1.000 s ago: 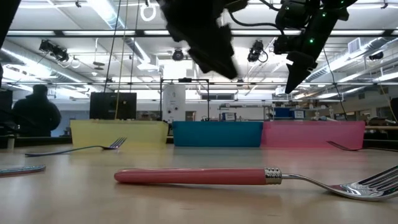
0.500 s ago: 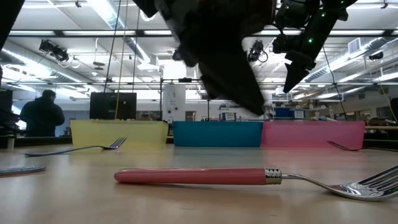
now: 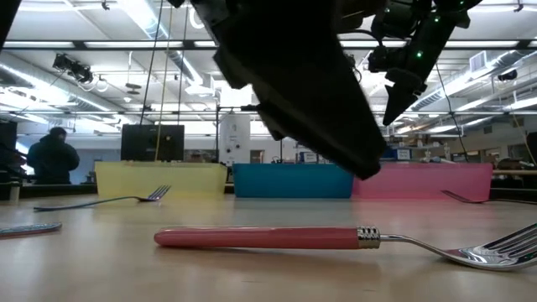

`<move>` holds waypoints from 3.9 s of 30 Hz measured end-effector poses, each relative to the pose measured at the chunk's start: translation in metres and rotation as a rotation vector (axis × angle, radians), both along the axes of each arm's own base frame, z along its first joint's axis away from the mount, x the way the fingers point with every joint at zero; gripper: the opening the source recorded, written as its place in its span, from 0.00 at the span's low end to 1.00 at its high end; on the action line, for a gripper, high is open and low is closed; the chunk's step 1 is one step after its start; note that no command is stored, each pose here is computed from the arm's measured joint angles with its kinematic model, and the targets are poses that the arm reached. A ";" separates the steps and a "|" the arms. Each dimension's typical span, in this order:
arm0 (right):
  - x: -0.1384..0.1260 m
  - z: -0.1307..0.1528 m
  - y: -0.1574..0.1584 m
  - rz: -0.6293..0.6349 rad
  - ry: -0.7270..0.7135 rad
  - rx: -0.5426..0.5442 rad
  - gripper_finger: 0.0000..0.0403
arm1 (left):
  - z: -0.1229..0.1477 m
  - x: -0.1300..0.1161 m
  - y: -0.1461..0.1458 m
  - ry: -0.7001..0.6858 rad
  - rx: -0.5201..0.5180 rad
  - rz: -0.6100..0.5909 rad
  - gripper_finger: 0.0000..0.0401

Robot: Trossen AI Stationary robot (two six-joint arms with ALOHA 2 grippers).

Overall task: Sort silverware by color (type)
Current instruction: Put the pink fork into the blue bin

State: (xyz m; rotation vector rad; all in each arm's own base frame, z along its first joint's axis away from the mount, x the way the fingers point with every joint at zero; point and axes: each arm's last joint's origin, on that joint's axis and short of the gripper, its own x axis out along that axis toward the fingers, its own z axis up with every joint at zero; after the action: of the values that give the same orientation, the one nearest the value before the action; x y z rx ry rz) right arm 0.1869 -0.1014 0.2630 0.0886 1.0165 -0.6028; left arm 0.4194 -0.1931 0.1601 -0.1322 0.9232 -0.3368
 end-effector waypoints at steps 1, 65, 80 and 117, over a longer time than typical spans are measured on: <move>0.000 0.000 0.000 0.000 -0.001 0.000 0.24 | 0.000 -0.001 -0.002 -0.002 0.003 0.001 0.25; 0.002 0.002 -0.001 0.007 -0.033 -0.008 0.24 | -0.047 0.013 0.046 0.184 0.134 0.198 0.08; 0.001 0.000 0.000 -0.015 -0.022 0.014 0.24 | -0.003 0.029 0.097 0.251 0.289 0.113 0.01; -0.003 -0.002 0.002 -0.040 0.012 0.036 0.24 | -0.003 0.021 0.161 0.399 0.246 -0.021 0.21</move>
State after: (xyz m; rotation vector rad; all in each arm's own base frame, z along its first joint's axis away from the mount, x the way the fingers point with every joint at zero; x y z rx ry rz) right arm 0.1842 -0.0997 0.2611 0.1377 1.0397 -0.6219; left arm 0.4406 -0.0322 0.1568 0.0392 1.3537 -0.2167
